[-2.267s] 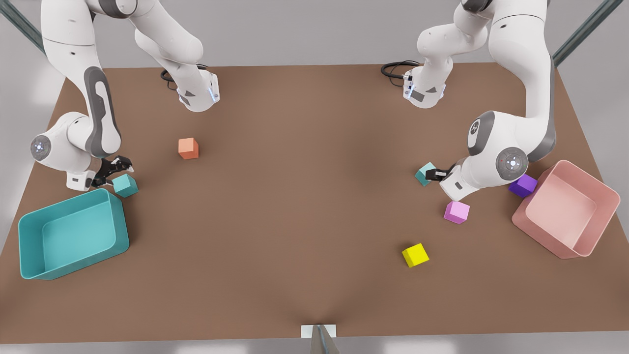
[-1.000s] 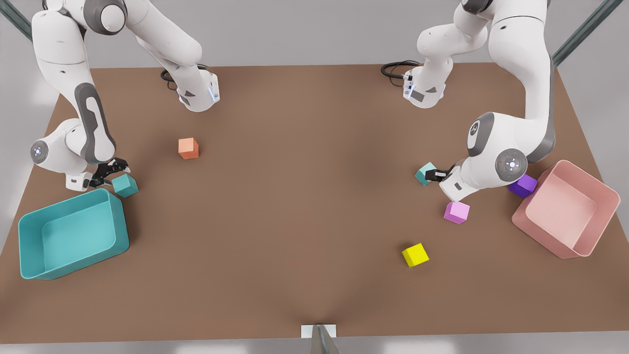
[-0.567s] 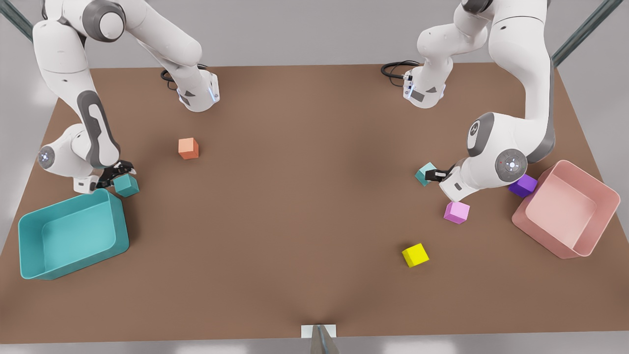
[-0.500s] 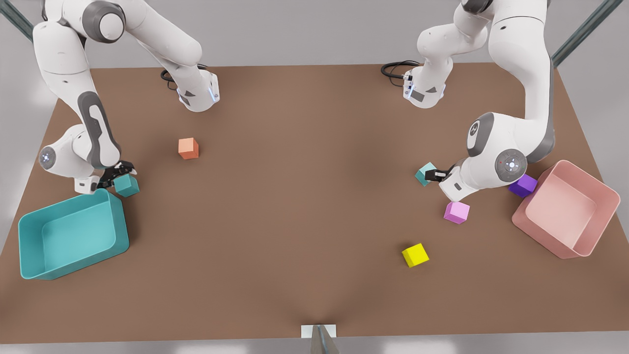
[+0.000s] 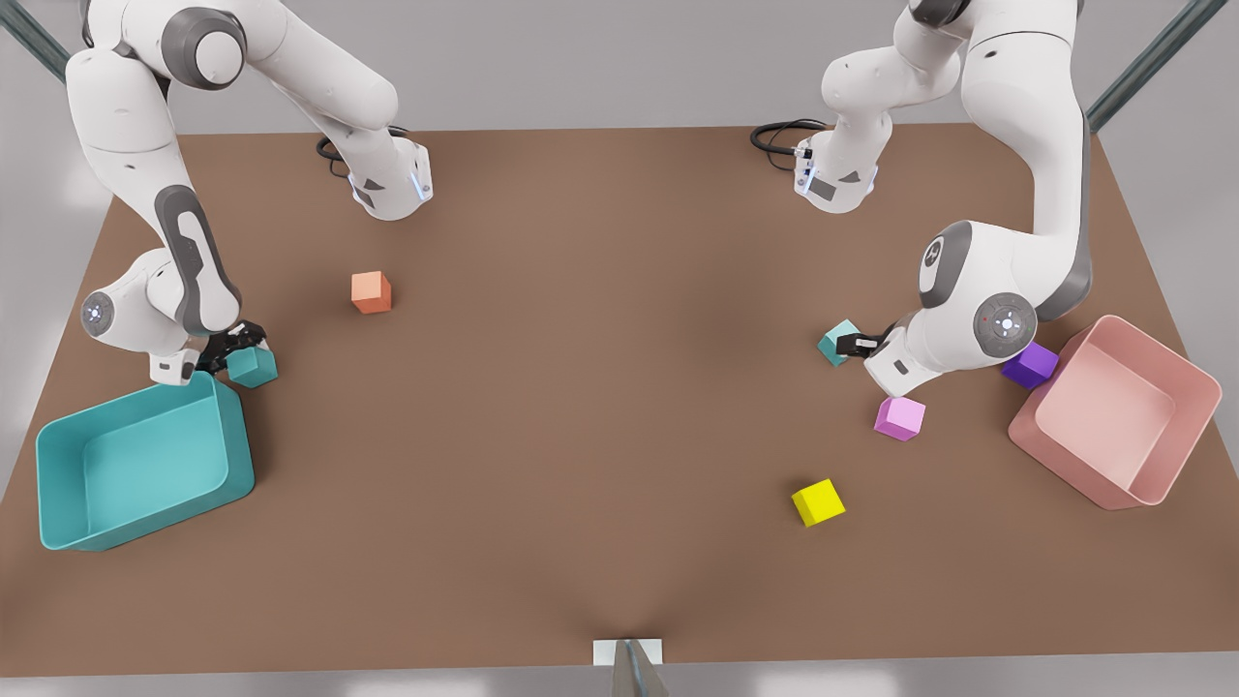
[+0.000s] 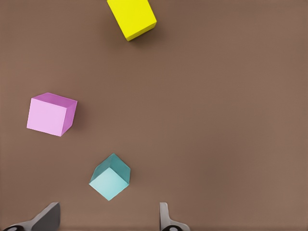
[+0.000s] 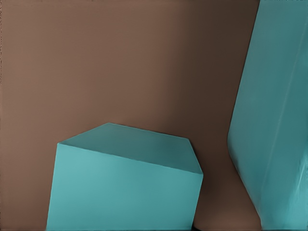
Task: Stack the two blue cubes on top of each other
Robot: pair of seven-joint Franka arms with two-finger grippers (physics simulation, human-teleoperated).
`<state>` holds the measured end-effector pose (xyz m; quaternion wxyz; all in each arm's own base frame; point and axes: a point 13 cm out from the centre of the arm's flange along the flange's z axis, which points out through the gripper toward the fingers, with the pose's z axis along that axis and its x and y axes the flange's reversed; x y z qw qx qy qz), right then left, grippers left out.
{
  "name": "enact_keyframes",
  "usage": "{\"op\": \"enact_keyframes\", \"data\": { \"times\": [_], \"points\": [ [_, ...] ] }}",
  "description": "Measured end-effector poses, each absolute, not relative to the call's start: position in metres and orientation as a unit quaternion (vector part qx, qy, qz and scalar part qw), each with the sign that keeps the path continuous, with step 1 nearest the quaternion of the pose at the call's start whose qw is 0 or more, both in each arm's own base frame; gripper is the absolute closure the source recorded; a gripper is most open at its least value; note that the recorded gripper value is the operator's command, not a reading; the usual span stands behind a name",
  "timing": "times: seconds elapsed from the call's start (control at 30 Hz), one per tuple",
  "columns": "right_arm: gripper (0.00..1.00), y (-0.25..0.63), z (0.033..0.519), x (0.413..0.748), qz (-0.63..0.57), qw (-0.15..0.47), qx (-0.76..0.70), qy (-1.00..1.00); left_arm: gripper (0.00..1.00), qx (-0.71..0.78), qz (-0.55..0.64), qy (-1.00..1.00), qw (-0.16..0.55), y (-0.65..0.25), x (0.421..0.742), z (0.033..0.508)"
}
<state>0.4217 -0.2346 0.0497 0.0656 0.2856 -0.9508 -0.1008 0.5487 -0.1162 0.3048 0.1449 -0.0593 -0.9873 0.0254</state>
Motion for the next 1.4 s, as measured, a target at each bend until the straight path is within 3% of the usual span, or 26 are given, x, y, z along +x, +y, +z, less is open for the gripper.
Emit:
{"op": "enact_keyframes", "data": {
  "times": [0.5,0.7,0.83,0.97,1.1,1.23,1.3,1.4],
  "points": [
    [0.33,-0.198,0.076,0.397,-0.165,0.089,0.295,-0.937,0.00,-0.057,0.025,-0.987,0.146,-0.116,0.548,0.305],
    [0.33,-0.113,0.112,0.422,-0.202,0.084,0.343,-0.913,0.00,-0.056,0.025,-0.987,0.146,-0.116,0.548,0.305],
    [0.33,-0.016,0.156,0.454,-0.199,0.066,0.415,-0.885,0.00,-0.056,0.024,-0.987,0.146,-0.117,0.548,0.305],
    [0.33,0.163,0.180,0.488,-0.183,0.053,0.518,-0.834,0.00,-0.056,0.024,-0.987,0.146,-0.117,0.548,0.305],
    [0.32,0.337,0.172,0.509,-0.162,0.029,0.563,-0.810,0.00,-0.057,0.022,-0.988,0.144,-0.120,0.546,0.317],
    [0.32,0.487,0.132,0.490,-0.133,0.004,0.568,-0.812,0.00,-0.062,0.021,-0.988,0.141,-0.138,0.545,0.349],
    [0.32,0.527,0.114,0.487,-0.110,-0.010,0.558,-0.823,0.00,-0.040,0.015,-0.984,0.172,-0.137,0.532,0.327],
    [0.32,0.556,0.077,0.497,-0.072,-0.028,0.530,-0.844,0.00,0.033,-0.019,-0.973,0.226,-0.094,0.478,0.247]
  ]
}}
